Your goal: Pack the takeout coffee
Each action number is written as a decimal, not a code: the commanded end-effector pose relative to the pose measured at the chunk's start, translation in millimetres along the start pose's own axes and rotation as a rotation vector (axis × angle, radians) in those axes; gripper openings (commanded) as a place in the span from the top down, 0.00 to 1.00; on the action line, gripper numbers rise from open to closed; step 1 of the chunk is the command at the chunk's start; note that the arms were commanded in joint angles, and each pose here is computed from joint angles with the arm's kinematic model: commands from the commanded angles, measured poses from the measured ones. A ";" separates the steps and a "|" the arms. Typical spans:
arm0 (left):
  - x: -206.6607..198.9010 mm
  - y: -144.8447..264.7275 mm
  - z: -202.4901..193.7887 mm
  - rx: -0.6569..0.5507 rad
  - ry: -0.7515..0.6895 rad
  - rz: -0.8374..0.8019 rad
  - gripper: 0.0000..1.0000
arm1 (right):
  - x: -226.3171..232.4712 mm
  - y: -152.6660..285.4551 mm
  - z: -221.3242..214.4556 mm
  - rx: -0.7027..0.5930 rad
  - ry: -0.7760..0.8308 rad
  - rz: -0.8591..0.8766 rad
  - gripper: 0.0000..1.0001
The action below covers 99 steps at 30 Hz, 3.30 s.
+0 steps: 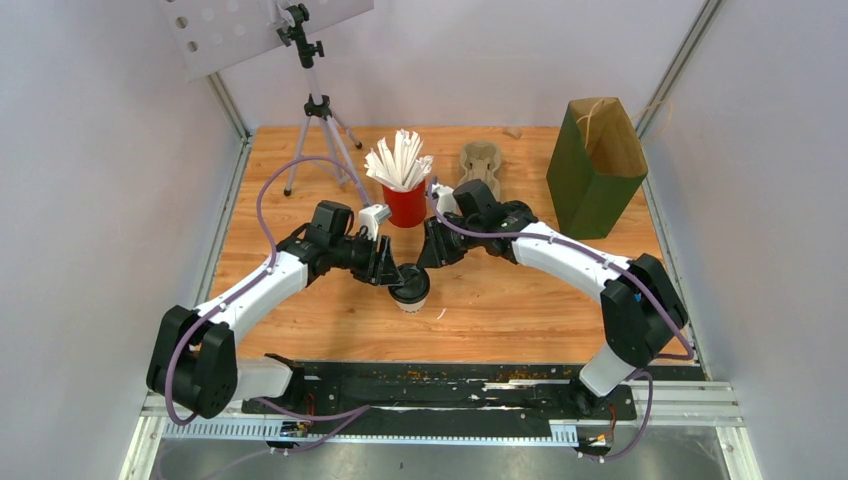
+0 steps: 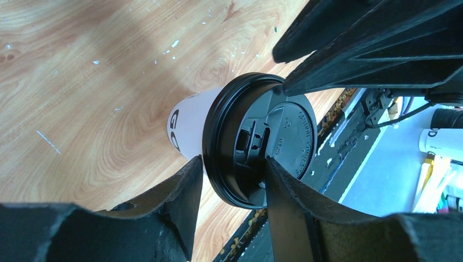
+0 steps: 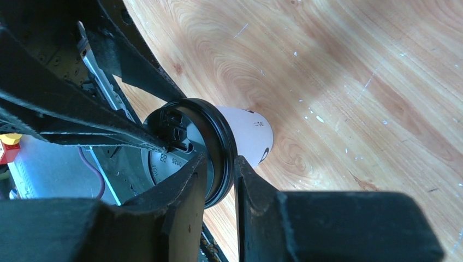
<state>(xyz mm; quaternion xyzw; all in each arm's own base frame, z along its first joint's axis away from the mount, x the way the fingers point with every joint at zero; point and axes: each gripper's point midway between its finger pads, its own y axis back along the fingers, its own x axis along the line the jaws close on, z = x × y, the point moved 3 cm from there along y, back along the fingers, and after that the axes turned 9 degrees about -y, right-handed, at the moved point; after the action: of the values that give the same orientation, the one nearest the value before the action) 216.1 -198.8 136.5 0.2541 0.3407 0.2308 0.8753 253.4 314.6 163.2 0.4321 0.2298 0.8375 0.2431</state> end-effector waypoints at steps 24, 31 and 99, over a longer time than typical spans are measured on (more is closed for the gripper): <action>-8.3 30.9 46.4 -0.053 -0.061 0.114 0.42 | 9.1 3.2 28.5 0.044 0.021 -0.035 0.73; -28.9 67.2 87.7 -0.137 -0.119 0.163 0.38 | 40.5 29.9 44.7 -0.040 0.038 0.020 0.63; 17.2 193.0 11.5 -0.556 -0.281 0.917 0.00 | 77.3 -13.8 6.1 0.070 0.352 -0.332 0.01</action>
<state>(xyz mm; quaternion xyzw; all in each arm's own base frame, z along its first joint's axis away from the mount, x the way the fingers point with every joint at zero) 188.7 -46.2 242.5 0.1791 0.0180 0.6259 0.7588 217.2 364.9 165.9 0.2573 0.4150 0.8137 0.3154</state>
